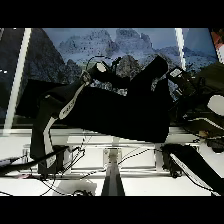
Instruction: Fold the clothes and pants, and hang the long-sleeved shirts on hangers.
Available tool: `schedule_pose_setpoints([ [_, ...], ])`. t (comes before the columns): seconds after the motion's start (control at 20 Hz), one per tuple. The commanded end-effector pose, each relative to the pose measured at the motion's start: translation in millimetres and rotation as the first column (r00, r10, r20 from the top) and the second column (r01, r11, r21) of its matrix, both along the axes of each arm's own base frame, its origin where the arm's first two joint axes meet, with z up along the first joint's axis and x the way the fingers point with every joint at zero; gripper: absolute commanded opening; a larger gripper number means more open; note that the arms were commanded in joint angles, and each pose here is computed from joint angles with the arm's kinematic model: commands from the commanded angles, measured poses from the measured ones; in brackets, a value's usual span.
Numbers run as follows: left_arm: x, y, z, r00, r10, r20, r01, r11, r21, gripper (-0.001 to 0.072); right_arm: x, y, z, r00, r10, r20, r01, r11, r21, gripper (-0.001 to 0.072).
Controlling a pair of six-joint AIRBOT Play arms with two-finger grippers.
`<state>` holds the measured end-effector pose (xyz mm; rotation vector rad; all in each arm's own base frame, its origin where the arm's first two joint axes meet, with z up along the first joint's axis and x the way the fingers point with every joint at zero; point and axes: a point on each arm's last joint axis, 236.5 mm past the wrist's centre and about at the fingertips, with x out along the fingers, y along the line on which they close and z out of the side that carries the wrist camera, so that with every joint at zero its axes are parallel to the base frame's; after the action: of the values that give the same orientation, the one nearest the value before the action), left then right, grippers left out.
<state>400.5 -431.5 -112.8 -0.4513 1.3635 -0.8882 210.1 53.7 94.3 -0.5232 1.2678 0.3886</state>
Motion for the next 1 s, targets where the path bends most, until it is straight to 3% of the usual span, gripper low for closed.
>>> schedule_pose_setpoints([
  [0.0, 14, -5, 2, 0.997, 0.036, 0.063, -0.036, 0.999, -0.005, 0.0009, 1, 0, 1, 1.0, 0.0, 0.005, 0.0, 1.0, 0.002, 0.0017],
  [0.25, 75, 36, 61, 0.961, 0.071, 0.266, -0.074, 0.997, 0.003, 0.0007, 18, -1, 6, 0.997, 0.0, 0.079, 0.0, 1.0, -0.003, 0.0017],
  [0.5, 143, 127, 203, 0.774, 0.177, 0.608, -0.23, 0.973, 0.01, 0.0008, 105, 28, 48, 0.892, 0.017, 0.452, -0.063, 0.994, 0.087, 0.0016],
  [0.8, 132, 216, 344, 0.528, 0.153, 0.835, -0.348, 0.936, 0.048, 0.0008, 219, 40, 35, 0.774, -0.074, 0.629, -0.053, 0.982, 0.181, 0.0015],
  [0.95, 113, 232, 349, 0.556, 0.11, 0.824, -0.363, 0.924, 0.121, 0.0008, 275, 62, 15, 0.699, -0.199, 0.687, -0.053, 0.944, 0.327, 0.0016],
])
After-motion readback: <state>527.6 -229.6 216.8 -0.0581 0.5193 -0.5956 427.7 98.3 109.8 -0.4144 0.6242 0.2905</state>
